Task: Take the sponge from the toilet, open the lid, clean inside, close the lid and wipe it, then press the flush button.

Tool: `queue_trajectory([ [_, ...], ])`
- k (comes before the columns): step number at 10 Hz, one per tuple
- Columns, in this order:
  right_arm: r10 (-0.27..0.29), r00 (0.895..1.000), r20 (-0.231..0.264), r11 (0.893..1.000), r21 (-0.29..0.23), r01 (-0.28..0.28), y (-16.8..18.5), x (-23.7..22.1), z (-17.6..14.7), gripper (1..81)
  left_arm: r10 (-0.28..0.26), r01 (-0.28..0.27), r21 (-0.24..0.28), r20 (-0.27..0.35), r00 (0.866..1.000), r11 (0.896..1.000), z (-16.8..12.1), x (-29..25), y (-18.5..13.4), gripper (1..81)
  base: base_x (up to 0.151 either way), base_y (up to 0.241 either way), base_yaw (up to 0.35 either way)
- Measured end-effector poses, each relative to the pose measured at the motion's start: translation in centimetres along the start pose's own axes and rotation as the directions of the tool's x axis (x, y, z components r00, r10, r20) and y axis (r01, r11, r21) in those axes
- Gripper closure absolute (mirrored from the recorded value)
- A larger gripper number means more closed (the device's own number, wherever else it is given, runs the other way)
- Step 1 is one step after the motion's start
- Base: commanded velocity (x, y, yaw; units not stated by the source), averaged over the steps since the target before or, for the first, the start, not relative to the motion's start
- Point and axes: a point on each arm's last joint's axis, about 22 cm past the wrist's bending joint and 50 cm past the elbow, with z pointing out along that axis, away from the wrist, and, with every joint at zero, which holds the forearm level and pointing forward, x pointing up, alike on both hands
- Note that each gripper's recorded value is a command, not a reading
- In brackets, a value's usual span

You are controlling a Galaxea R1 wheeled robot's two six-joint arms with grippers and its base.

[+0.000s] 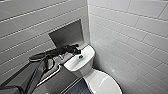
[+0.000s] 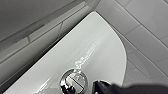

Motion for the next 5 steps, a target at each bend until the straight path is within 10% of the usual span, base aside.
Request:
queue_trajectory([
  [5,-0.003,1.000,-0.003,1.000,0.001,0.003,0.00,0.21,0.02,81.1,0.022,-0.022,0.042,0.002,1.000,0.999,1.38,-0.85,-0.62,81.1,0.000,0.000,0.000],
])
